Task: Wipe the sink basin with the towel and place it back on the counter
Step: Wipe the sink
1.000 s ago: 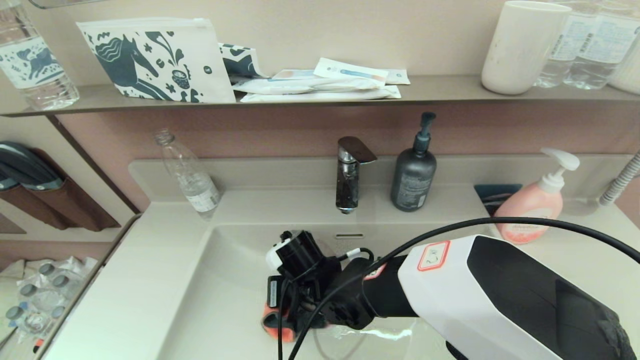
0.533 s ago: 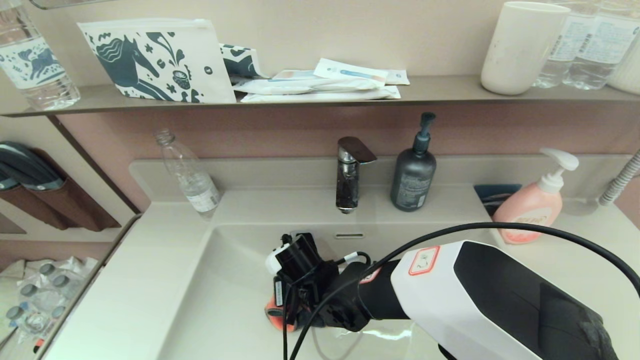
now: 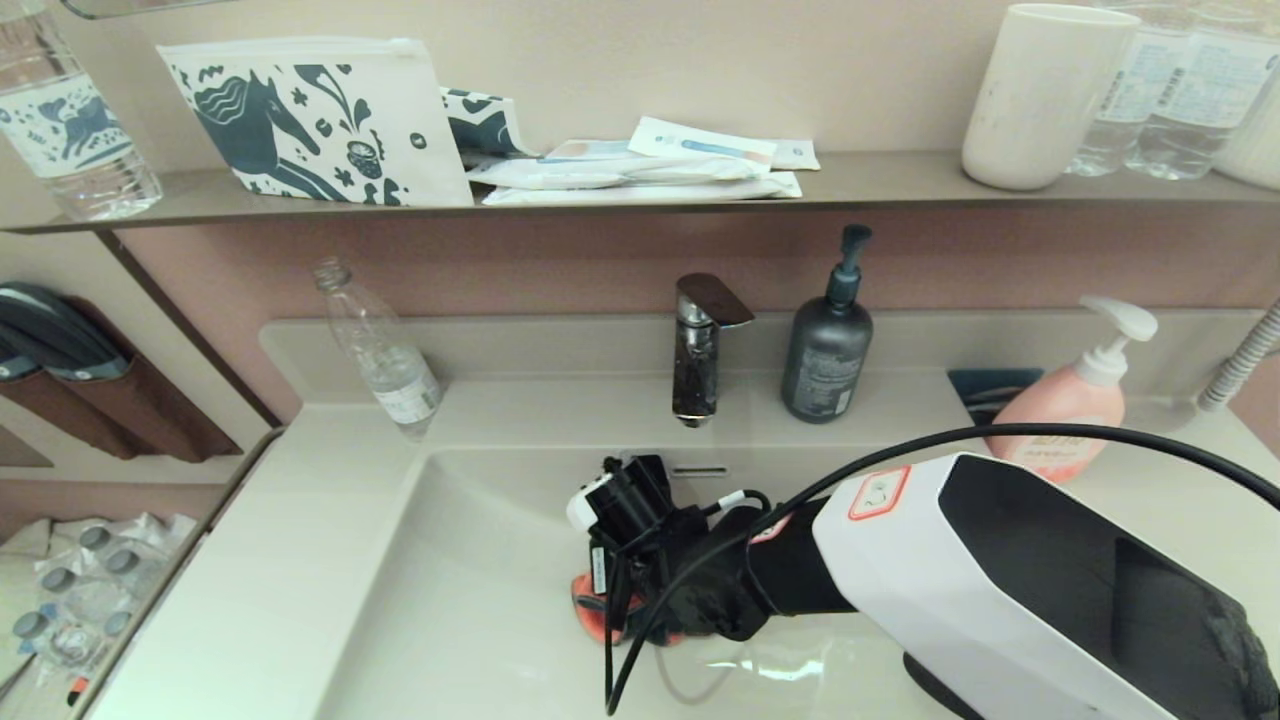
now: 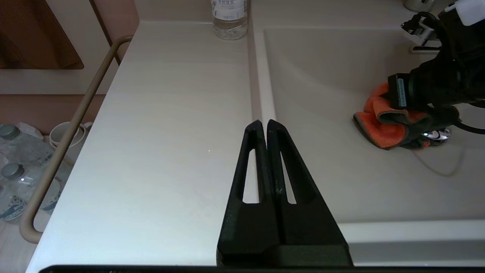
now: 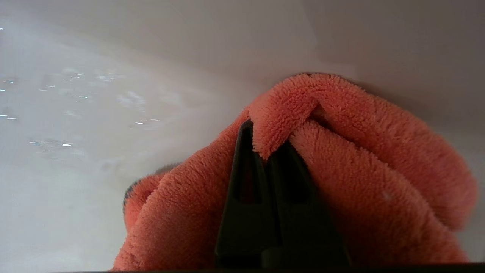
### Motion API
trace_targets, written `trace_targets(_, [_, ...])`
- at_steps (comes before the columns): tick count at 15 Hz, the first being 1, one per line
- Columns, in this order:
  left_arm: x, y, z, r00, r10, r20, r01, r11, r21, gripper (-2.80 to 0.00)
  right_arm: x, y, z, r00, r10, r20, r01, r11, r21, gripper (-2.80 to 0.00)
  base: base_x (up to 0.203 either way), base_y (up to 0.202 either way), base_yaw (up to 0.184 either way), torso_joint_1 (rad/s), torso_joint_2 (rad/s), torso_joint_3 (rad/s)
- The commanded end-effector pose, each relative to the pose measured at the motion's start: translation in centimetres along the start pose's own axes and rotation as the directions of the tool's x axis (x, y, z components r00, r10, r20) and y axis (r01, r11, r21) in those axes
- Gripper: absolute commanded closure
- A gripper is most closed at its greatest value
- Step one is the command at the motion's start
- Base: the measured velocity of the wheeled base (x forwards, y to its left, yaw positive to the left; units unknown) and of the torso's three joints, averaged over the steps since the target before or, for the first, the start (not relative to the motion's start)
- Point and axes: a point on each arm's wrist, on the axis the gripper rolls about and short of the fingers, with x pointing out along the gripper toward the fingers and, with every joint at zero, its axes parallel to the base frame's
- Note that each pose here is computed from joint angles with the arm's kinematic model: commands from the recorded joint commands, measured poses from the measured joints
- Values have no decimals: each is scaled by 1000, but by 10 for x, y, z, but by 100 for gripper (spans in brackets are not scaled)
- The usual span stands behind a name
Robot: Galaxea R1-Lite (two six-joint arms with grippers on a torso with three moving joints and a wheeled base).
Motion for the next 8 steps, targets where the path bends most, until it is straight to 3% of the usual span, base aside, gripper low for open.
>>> trace_targets(1, [0,0,0,1000,-1,-1,1,1000,-1,0,-7,-13,0,999,-38,-10,38,999,5,0,0,0,0,0,0,0])
trace_targets(8, [0,0,0,1000,0,0,0,1000,-1,0,-7,-57,-8,990,-133,-37,135,990,31,0,0,0,0,0,0,0])
